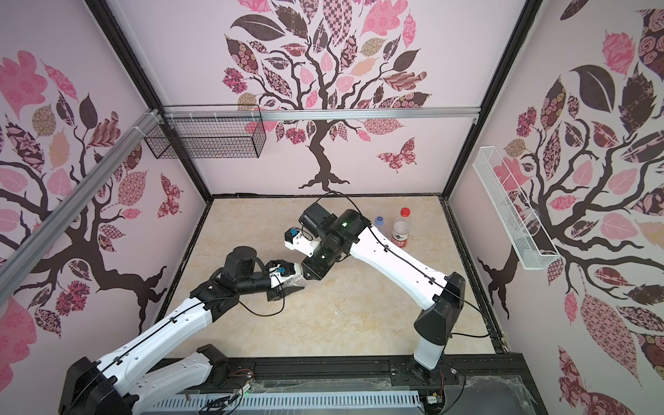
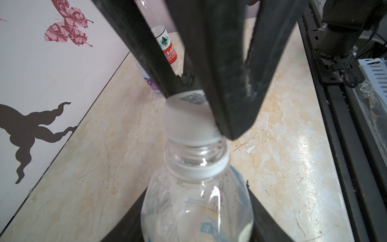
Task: Screw on the bottle caps
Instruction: Screw the bottle cap onto the plastic bottle.
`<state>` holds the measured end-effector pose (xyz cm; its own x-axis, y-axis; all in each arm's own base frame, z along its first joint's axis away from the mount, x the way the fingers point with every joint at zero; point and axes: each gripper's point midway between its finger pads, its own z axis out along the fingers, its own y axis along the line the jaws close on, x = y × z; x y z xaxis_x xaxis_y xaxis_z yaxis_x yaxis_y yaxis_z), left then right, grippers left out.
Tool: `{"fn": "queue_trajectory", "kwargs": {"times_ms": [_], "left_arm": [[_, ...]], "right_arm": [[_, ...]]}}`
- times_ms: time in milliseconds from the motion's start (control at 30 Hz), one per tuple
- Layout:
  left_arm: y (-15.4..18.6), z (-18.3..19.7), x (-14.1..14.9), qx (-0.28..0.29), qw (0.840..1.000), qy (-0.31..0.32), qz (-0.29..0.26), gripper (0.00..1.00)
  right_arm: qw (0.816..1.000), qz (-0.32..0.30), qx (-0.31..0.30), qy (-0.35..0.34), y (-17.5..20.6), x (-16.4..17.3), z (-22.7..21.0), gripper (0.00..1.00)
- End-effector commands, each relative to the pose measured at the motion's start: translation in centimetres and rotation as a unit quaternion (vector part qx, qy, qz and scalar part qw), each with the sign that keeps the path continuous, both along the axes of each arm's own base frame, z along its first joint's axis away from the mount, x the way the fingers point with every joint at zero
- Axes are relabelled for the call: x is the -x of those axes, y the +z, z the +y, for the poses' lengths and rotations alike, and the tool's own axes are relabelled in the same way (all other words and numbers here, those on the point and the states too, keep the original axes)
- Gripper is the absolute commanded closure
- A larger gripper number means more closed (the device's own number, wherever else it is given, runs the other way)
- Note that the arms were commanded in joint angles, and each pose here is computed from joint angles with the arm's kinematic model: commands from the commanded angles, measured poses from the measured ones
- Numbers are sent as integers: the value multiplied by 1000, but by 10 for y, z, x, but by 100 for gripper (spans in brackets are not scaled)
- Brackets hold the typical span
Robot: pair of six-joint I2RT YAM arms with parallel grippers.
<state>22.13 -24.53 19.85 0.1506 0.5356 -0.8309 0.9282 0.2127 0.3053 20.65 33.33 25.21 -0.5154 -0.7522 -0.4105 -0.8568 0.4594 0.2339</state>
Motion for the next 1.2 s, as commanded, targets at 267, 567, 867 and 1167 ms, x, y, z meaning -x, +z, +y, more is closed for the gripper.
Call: {"fn": "queue_trajectory", "kwargs": {"times_ms": [267, 567, 867, 1167], "left_arm": [[59, -12, -11, 62, 993, 4, -97, 55], [68, -11, -7, 90, 992, 10, -92, 55], [55, -15, -20, 63, 997, 31, -43, 56], [57, -20, -18, 72, 997, 21, -17, 57]], "right_arm": [[998, 55, 6, -3, -24, 11, 10, 76], [988, 95, -82, -87, -4, -10, 16, 77], [993, 100, -55, -26, -10, 16, 20, 77], [998, 21, -50, -25, -5, -3, 17, 77]]}}
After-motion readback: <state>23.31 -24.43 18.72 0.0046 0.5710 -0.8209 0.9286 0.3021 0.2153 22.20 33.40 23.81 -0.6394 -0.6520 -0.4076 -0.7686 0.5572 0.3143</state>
